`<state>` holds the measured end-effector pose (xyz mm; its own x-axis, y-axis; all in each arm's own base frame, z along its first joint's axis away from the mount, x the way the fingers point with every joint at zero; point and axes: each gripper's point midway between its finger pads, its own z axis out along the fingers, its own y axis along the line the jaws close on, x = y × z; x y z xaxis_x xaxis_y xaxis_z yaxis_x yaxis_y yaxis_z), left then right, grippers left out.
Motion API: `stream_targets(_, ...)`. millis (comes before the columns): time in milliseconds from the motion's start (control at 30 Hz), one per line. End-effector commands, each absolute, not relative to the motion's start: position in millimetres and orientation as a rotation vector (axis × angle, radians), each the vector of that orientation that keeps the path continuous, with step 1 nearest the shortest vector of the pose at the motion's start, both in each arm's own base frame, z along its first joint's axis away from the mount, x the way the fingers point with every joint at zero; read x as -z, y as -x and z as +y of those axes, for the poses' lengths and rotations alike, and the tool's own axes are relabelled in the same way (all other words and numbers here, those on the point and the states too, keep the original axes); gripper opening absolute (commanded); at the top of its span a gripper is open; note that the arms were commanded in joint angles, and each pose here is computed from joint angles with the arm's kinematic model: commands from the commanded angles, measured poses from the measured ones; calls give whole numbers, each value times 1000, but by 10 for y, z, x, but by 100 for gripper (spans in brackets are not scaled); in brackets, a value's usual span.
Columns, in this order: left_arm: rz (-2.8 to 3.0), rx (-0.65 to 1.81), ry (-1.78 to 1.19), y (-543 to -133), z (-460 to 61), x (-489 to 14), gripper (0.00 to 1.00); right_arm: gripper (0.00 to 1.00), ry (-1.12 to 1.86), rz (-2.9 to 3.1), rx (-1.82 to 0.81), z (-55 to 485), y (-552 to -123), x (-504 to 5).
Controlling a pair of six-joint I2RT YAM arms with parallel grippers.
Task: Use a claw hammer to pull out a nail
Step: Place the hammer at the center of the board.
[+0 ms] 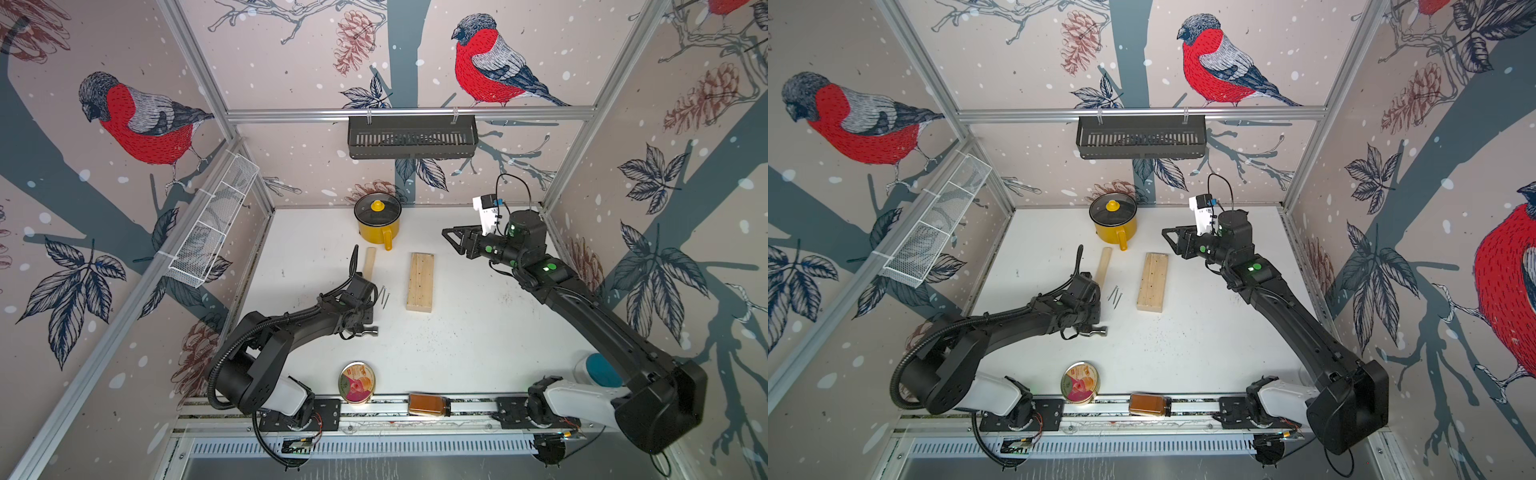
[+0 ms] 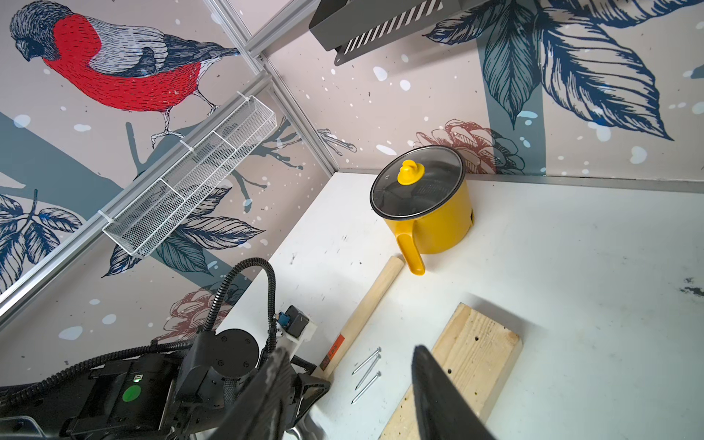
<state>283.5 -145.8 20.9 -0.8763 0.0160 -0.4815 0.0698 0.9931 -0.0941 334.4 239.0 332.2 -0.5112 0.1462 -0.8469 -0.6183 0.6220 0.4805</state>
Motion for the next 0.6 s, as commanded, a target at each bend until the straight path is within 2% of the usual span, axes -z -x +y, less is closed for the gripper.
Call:
stream_targets(0, 2616, 163, -35, -2866, -1466, -255, 53, 52, 389, 1849, -1009, 2401, -3340, -3402)
stream_targets(33, 2611, 166, -35, -2873, -1468, -274, 56, 52, 389, 1847, -1008, 2399, -3342, -3409)
stream_targets(133, 2581, 184, -26, -2915, -1488, -385, 71, 52, 391, 1848, -1007, 2399, -3337, -3407)
stream_targets(400, 2384, 231, 12, -3124, -1500, -1063, 75, 54, 332, 1866, -958, 2220, -3389, -3334)
stream_targets(500, 2291, 270, 24, -3238, -1547, -1405, 77, 62, 281, 1890, -935, 2062, -3465, -3222)
stream_targets(567, 2244, 289, 27, -3311, -1579, -1591, 80, 70, 241, 1909, -918, 1945, -3518, -3136)
